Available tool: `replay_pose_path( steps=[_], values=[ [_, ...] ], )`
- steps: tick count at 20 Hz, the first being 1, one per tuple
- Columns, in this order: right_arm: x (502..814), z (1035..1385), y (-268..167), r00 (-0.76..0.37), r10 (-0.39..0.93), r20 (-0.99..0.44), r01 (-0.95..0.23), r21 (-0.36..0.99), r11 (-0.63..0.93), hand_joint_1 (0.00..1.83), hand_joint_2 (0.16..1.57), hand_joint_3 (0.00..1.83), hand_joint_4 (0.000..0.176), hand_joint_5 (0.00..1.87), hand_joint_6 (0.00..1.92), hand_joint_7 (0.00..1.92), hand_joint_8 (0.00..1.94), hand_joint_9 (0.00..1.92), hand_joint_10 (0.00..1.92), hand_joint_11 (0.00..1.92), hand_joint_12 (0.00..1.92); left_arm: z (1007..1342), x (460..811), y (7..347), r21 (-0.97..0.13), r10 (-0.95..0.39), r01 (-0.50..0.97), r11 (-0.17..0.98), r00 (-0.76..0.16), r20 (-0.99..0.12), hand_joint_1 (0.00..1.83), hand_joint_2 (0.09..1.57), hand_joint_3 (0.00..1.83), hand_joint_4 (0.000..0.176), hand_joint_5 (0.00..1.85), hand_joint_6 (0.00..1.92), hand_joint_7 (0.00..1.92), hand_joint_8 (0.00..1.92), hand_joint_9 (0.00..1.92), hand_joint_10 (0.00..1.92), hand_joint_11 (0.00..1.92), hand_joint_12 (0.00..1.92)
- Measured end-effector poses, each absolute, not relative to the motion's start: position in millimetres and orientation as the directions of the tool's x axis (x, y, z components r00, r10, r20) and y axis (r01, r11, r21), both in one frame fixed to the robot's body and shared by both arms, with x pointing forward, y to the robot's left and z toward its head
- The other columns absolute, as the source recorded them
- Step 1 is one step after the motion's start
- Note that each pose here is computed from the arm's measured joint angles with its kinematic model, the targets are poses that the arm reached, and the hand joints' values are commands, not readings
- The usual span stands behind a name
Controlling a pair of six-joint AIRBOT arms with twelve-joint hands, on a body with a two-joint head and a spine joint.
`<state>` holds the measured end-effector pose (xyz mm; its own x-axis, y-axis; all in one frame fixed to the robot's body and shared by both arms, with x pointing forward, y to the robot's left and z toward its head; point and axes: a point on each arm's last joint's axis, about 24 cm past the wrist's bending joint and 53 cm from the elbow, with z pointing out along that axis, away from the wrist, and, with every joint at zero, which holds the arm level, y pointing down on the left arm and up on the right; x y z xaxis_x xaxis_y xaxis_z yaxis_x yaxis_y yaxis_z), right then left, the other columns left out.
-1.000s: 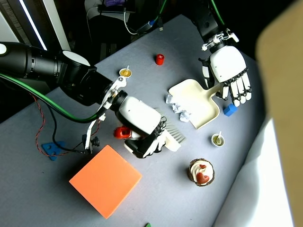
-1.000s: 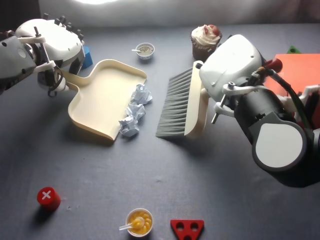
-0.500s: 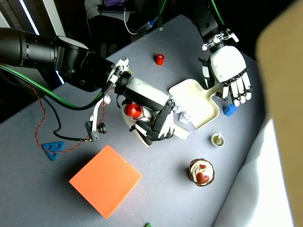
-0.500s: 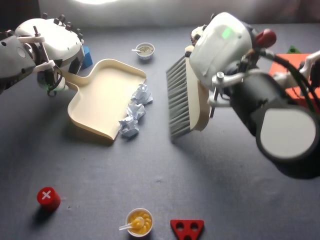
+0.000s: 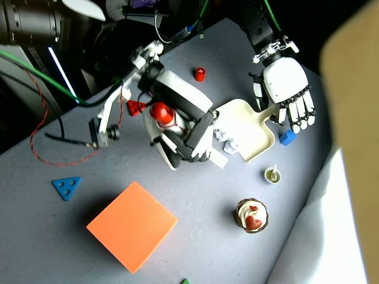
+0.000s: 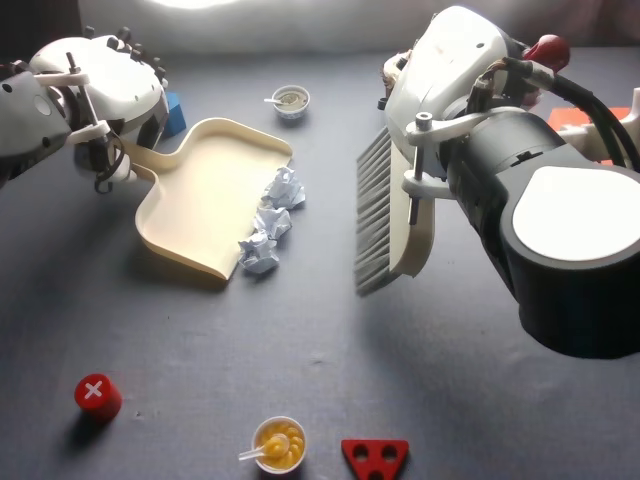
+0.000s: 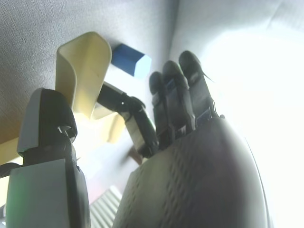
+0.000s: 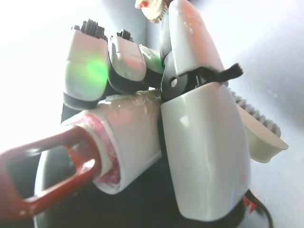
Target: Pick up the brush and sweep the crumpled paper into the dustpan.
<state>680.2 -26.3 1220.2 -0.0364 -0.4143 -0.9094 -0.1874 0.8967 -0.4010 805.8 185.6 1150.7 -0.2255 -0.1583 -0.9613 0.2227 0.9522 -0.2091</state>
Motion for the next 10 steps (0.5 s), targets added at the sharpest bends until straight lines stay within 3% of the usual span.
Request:
replay_pose_path(
  steps=[10],
  values=[
    [689,1206,-7,-0.163,-0.416,-0.894,-0.194,-0.385,0.902,1.65,1.19,0.00,0.102,0.92,1.92,1.11,1.94,1.33,1.92,1.50,1.92,1151,806,185,-0.209,-0.159,0.223,0.952,-0.225,-0.961,1.10,1.13,0.00,0.000,0.95,1.03,0.31,0.00,0.23,0.00,0.04,0.37]
  ],
)
